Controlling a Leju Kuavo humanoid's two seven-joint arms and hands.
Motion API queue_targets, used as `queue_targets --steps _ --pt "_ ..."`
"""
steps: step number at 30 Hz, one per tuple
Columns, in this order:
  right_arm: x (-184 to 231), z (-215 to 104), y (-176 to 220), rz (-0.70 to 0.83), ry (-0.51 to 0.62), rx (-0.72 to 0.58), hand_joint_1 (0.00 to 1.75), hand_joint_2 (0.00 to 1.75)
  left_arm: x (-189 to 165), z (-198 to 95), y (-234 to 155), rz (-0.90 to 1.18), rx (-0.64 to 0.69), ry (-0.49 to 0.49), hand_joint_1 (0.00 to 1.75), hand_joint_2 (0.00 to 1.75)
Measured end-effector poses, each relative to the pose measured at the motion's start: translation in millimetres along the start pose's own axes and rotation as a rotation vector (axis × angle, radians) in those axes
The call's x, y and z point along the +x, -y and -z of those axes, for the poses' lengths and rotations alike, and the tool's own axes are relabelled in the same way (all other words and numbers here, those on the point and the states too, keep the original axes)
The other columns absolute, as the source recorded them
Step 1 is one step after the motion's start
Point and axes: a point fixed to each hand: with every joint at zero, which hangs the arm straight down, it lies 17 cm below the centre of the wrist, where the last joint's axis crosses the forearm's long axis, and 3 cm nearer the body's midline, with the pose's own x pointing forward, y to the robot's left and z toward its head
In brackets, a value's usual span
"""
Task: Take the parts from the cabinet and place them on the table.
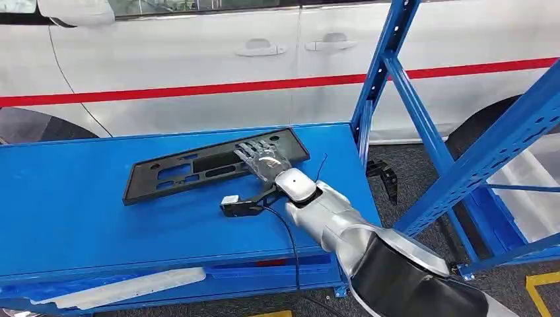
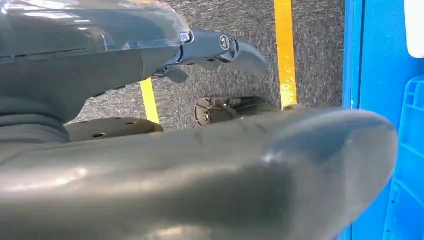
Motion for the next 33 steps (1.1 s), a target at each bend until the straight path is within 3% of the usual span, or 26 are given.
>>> queue_targets --steps 15,16,17,33 --pt "1.9 -1.6 -3.7 -0.009 0.004 -0.001 0.0 1.75 -1.9 -0.9 0.0 -0.012 0.004 -0.002 0.0 0.0" --pt "2.1 -1.7 -4.2 -0.008 0.005 0.001 0.58 1.75 -2.3 -1.1 -0.6 -0.014 0.006 -0.002 0.0 0.0" --pt "2.7 -1.7 -4.4 -0.008 0.007 0.003 1.73 1.75 -2.8 -1.4 -0.8 -0.015 0.006 -0.002 0.0 0.0" --pt "8.5 -4.2 -10.2 -0.01 0.021 0.002 1.75 1.75 -6.2 -2.7 -0.3 -0.019 0.004 -0.008 0.0 0.0"
